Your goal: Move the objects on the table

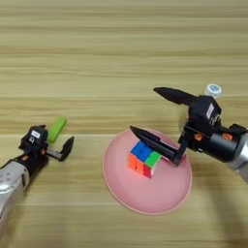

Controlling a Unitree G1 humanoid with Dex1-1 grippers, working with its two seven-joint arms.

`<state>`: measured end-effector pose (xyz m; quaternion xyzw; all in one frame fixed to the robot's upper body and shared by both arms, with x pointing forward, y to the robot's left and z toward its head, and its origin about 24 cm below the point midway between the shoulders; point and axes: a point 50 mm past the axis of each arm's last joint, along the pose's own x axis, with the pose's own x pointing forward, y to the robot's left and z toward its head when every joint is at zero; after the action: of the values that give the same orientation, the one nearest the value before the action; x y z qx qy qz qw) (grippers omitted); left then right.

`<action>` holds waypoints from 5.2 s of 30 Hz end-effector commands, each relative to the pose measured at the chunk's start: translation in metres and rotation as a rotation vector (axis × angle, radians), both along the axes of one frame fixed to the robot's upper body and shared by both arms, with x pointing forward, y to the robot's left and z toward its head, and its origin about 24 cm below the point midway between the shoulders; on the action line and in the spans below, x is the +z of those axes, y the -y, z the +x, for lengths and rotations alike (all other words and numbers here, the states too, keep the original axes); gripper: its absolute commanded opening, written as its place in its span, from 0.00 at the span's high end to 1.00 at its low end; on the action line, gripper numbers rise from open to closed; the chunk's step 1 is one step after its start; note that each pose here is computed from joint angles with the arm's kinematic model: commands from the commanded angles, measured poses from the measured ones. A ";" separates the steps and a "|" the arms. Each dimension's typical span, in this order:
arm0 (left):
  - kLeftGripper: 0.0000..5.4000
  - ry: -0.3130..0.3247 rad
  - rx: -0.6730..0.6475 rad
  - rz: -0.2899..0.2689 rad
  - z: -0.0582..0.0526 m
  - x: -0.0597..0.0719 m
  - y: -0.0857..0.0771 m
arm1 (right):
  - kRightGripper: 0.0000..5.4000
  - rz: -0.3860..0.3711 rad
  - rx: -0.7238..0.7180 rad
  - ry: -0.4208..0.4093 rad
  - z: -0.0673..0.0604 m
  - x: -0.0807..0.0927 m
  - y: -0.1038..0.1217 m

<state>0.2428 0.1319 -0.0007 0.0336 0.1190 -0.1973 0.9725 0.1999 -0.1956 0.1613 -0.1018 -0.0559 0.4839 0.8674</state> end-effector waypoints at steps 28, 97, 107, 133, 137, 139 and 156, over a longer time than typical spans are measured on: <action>0.46 -0.049 0.012 0.007 -0.001 -0.006 -0.005 | 0.00 0.016 0.021 0.015 -0.004 0.006 -0.006; 0.62 -0.006 -0.500 0.042 -0.045 0.003 0.026 | 0.00 0.023 0.011 0.026 -0.001 0.005 -0.004; 0.45 0.070 -0.402 -0.014 -0.032 0.015 0.021 | 0.00 0.061 -0.009 0.042 0.002 0.006 -0.004; 0.02 0.371 -0.120 -0.164 -0.002 0.061 -0.004 | 0.00 0.212 -0.340 0.156 0.035 0.020 0.024; 0.00 0.397 -0.052 -0.156 0.004 0.064 -0.012 | 0.00 0.178 -0.432 0.133 0.042 0.013 0.040; 0.00 0.395 -0.034 -0.166 0.006 0.063 -0.013 | 0.00 0.164 -0.458 0.131 0.044 0.011 0.045; 0.00 0.395 -0.010 -0.148 0.010 0.061 -0.016 | 0.00 0.090 -0.627 0.048 0.062 -0.016 0.079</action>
<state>0.2515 0.1477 0.0597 -0.0031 -0.0860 -0.2005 0.9759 0.2582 -0.2717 0.1434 -0.0743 -0.0643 0.1936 0.9761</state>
